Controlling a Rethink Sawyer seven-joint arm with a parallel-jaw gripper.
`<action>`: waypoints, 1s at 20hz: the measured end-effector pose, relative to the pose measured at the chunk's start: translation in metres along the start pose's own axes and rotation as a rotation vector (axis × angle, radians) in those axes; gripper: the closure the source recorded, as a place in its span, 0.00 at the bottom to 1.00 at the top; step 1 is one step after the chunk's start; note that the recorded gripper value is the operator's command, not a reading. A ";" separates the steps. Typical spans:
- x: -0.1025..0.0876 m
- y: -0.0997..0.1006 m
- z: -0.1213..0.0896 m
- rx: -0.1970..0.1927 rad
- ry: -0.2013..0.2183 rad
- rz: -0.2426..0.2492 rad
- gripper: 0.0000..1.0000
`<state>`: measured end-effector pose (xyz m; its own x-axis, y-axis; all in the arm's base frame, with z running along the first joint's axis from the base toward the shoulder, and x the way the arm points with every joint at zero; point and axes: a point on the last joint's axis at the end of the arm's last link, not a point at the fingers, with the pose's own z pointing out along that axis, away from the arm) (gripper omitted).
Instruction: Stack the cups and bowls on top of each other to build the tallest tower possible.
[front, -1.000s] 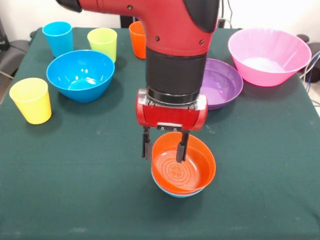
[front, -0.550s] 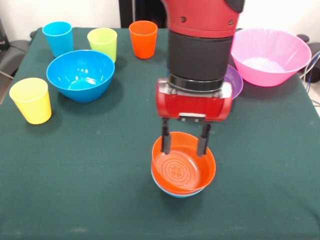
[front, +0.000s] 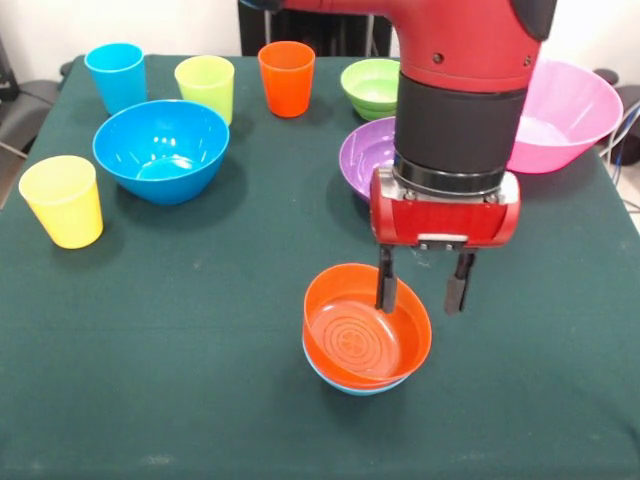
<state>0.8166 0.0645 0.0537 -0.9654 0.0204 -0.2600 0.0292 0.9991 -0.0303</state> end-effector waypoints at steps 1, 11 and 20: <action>0.002 0.002 0.003 -0.001 0.003 -0.001 0.00; 0.021 0.007 0.041 -0.010 0.035 0.000 0.00; 0.038 0.008 0.075 -0.015 0.058 0.005 0.00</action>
<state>0.7991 0.0708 -0.0286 -0.9787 0.0267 -0.2035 0.0304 0.9994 -0.0148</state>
